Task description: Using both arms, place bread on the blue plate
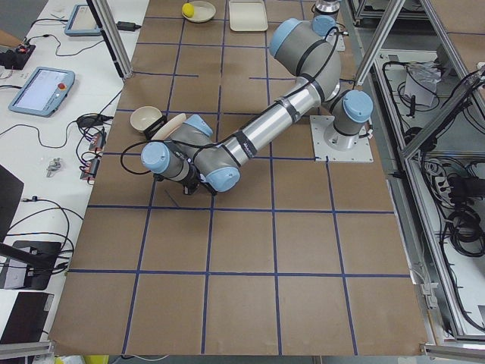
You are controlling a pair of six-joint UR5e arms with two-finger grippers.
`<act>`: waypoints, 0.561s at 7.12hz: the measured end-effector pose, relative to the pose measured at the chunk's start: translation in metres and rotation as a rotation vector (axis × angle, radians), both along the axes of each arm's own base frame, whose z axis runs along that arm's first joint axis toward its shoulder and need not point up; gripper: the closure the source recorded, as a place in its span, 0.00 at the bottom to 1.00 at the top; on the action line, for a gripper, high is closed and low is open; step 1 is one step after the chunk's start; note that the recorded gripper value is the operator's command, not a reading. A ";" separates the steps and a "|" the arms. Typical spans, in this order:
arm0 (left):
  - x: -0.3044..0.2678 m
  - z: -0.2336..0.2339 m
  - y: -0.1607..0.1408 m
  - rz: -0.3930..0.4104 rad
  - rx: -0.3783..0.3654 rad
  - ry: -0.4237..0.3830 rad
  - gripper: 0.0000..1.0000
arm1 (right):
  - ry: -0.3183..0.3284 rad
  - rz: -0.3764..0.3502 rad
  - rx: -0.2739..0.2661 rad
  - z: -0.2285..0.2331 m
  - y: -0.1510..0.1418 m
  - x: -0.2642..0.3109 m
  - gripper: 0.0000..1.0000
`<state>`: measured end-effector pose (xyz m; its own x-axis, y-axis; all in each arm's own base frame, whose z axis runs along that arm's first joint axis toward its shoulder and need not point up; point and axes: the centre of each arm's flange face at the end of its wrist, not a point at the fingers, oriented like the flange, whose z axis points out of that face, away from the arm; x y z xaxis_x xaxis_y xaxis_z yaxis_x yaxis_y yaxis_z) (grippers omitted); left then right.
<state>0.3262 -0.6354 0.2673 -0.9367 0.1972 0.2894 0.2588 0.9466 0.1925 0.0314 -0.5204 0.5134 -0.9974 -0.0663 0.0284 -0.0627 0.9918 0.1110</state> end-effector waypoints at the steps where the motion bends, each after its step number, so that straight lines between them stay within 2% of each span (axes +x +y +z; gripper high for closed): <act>1: -0.003 0.020 0.009 -0.008 0.014 -0.014 0.89 | -0.002 -0.005 -0.009 0.018 0.006 0.037 1.00; 4: -0.058 0.105 0.053 0.012 0.061 -0.034 0.89 | -0.016 -0.043 -0.035 0.038 0.013 0.101 1.00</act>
<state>0.2684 -0.5825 0.3720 -0.9484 0.1686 0.2687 0.2397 0.9357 0.2588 0.1324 -0.5075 0.5512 -0.9996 -0.0228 0.0136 -0.0218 0.9969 0.0750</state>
